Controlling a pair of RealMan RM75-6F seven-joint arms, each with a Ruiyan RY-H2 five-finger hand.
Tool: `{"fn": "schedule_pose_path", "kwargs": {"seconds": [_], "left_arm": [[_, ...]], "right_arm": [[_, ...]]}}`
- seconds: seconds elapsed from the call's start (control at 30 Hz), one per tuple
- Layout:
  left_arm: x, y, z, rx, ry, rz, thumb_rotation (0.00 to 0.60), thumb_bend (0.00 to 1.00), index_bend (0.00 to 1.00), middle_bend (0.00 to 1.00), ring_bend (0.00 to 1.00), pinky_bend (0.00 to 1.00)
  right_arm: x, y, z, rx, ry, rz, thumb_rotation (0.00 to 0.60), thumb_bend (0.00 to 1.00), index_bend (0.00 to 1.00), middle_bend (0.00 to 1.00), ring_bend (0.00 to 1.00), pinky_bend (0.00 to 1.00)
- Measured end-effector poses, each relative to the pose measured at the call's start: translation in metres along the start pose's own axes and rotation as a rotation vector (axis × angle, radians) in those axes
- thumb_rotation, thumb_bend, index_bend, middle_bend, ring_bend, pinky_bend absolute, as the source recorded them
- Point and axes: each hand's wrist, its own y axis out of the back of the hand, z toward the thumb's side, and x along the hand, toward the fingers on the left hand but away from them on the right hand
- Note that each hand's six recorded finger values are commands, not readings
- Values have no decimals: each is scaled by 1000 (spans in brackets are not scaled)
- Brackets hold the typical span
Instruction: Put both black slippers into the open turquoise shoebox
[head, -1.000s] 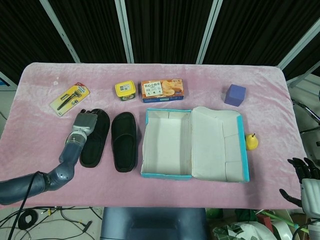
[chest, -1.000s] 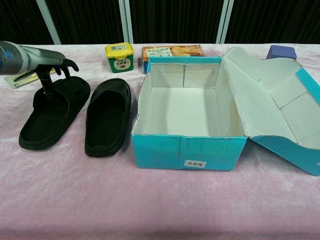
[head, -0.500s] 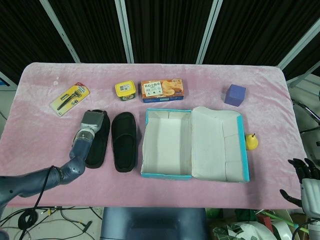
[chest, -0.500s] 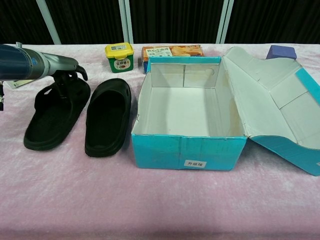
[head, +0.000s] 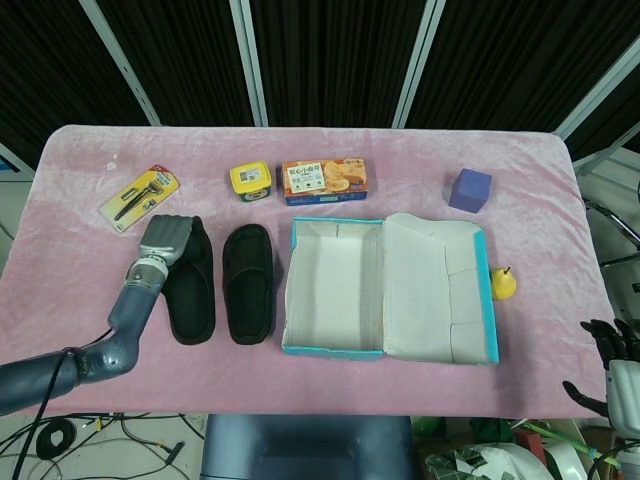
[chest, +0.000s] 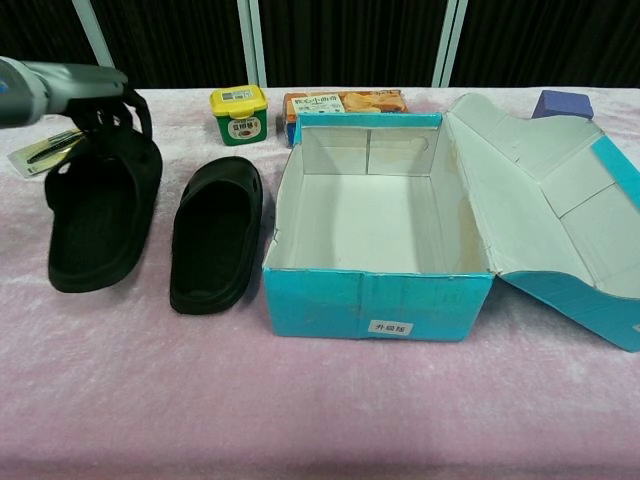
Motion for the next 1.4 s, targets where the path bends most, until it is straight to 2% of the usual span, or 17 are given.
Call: {"fn": "schedule_pose_path", "kwargs": {"seconds": [0.13, 0.3, 0.4, 0.53, 0.63, 0.83, 1.0, 1.13, 1.4], "left_arm": [[-24, 20, -26, -129, 1, 49, 600, 16, 431, 548, 494, 379], [-37, 27, -23, -340, -62, 89, 600, 16, 409, 539, 484, 392], [-40, 32, -10, -501, -130, 103, 600, 16, 404, 535, 476, 397], [-42, 40, 26, -718, -268, 96, 600, 16, 384, 518, 447, 396], [-43, 48, 64, -806, -387, 82, 600, 16, 383, 517, 444, 396], [-37, 56, 120, -809, -493, 109, 600, 16, 382, 518, 444, 397], [-27, 54, 167, -823, -530, 120, 600, 15, 383, 518, 444, 401], [-14, 50, 193, -836, -521, 95, 600, 16, 375, 516, 441, 401], [3, 40, 217, -904, -483, -2, 600, 15, 370, 510, 430, 389]], "right_arm": [[-1, 2, 4, -2, 17, -10, 600, 11, 218, 171, 83, 200], [-2, 2, 8, -2, 34, -15, 600, 12, 218, 171, 83, 200], [0, 3, 8, -3, 32, -16, 600, 12, 218, 171, 83, 200], [2, 5, 7, -8, 29, -23, 600, 12, 218, 171, 83, 200], [4, 5, 6, -14, 28, -25, 600, 11, 218, 171, 83, 200], [5, 3, 4, -16, 20, -21, 600, 11, 218, 171, 83, 200], [5, 2, 2, -18, 15, -19, 600, 12, 218, 171, 83, 200], [5, 1, -1, -19, 9, -15, 600, 12, 218, 171, 83, 200], [6, -1, -6, -27, -8, -9, 600, 12, 218, 171, 82, 200]]}}
